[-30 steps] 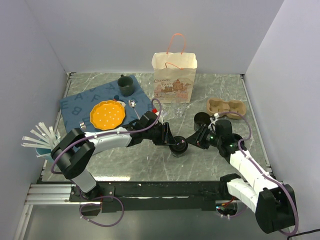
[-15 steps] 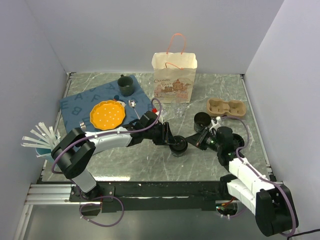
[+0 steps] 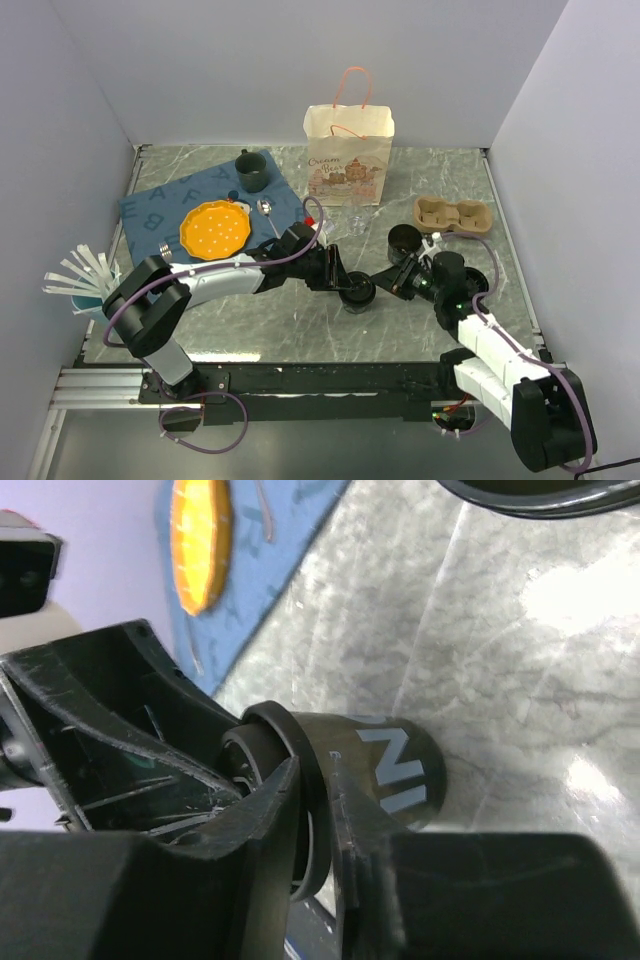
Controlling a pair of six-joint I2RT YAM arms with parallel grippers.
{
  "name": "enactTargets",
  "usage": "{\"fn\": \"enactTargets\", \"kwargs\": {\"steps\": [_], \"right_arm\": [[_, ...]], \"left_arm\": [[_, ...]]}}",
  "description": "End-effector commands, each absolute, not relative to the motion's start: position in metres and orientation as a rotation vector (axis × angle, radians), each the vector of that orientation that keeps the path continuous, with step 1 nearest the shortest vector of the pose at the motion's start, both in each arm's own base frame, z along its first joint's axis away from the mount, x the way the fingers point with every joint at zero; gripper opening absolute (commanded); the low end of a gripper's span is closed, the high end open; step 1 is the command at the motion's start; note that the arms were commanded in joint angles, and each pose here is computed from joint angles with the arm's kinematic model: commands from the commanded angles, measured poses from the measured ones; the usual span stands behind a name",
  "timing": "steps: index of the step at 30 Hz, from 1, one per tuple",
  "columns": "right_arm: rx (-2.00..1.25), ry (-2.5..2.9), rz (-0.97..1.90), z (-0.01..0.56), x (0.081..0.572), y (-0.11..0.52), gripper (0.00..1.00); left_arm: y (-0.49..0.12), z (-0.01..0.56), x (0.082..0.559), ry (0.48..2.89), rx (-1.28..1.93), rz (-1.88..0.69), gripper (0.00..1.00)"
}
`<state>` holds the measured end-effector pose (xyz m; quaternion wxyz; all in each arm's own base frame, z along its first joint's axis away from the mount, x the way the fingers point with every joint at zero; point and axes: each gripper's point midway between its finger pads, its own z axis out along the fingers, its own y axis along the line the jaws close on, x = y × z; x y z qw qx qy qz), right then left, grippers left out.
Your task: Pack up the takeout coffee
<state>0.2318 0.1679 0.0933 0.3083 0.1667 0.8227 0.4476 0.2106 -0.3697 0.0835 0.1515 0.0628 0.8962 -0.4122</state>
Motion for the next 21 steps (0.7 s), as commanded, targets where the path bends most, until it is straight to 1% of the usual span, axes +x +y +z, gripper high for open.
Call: {"fn": "enactTargets", "kwargs": {"steps": [1,3,4,7,10,11,17,21], "right_arm": [[0.4,2.329,1.068,0.096,0.222,0.163,0.33],[0.374,2.337,1.049,0.107,0.223,0.162,0.37],[0.356,2.313,1.052,0.12,0.228,0.163,0.42],[0.347,2.326,1.045,0.127,0.226,0.162,0.45],[0.34,2.327,1.046,0.13,0.221,0.161,0.45],[0.332,2.326,1.045,0.131,0.22,0.161,0.45],[0.297,2.319,1.029,0.14,0.216,0.159,0.46],[0.28,2.326,1.02,0.143,0.217,0.159,0.46]], "left_arm": [[-0.233,-0.044,0.129,3.127,0.229,-0.32,0.47],[-0.237,-0.038,0.132,3.11,0.228,-0.342,0.48],[-0.237,-0.037,0.132,3.109,0.224,-0.347,0.48],[-0.242,-0.03,0.136,3.095,0.221,-0.371,0.49],[-0.252,-0.015,0.143,3.064,0.233,-0.415,0.52],[-0.26,-0.004,0.15,3.035,0.239,-0.453,0.54],[-0.29,0.042,0.177,2.921,0.276,-0.562,0.6],[-0.299,0.054,0.186,2.893,0.284,-0.583,0.61]]}}
